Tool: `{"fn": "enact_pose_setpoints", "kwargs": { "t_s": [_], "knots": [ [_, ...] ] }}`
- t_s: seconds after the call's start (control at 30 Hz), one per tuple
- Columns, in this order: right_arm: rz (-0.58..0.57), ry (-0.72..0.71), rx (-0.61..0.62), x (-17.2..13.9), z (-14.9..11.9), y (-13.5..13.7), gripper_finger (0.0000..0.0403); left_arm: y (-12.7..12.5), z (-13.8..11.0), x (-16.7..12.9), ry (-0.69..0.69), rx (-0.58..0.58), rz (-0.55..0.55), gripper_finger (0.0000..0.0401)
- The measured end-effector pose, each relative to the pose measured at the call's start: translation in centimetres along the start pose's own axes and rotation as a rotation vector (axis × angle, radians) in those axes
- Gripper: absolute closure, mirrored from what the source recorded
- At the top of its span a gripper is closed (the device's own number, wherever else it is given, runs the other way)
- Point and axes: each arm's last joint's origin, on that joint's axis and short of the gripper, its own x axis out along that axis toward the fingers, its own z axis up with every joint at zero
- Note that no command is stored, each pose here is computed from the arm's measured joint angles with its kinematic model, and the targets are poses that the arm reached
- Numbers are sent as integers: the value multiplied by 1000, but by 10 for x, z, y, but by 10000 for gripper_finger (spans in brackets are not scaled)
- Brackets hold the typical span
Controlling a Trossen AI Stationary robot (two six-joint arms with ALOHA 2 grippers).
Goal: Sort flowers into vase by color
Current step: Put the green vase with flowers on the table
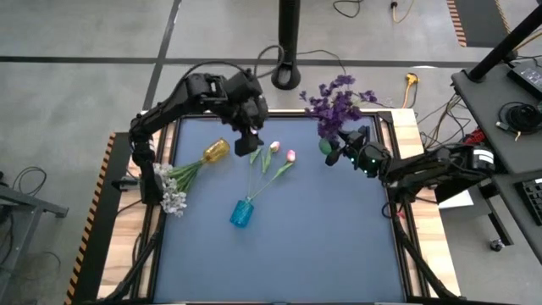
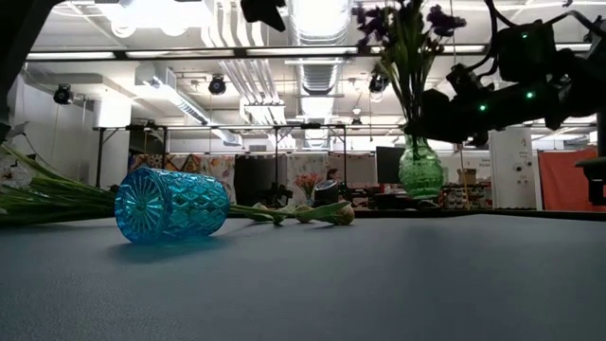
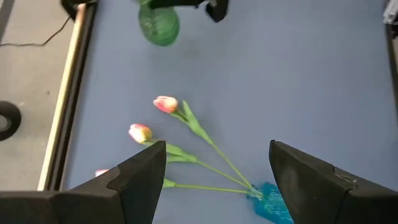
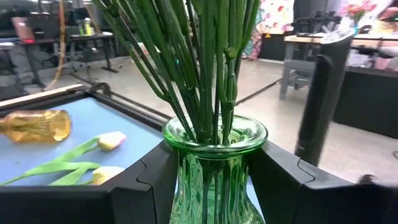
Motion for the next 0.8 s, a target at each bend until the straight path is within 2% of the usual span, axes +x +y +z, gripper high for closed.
{"fn": "enact_pose_setpoints", "kwargs": {
  "t_s": [0.27,0.47,0.63,0.73,0.8],
  "knots": [
    [9,-13,18,2,-9,1,236,-42,1,-9,-28,86,-59,134],
    [11,-32,31,-1,-11,-1,236,-64,-3,-15,-109,131,-67,134],
    [31,-37,34,-3,-11,-1,236,-77,-25,-10,-171,125,-94,134],
    [39,-40,37,-4,-11,-1,236,-82,-45,-4,-214,77,-98,134],
    [37,-39,36,-4,-11,-1,236,-85,-61,1,-226,21,-63,134]
  ]
}}
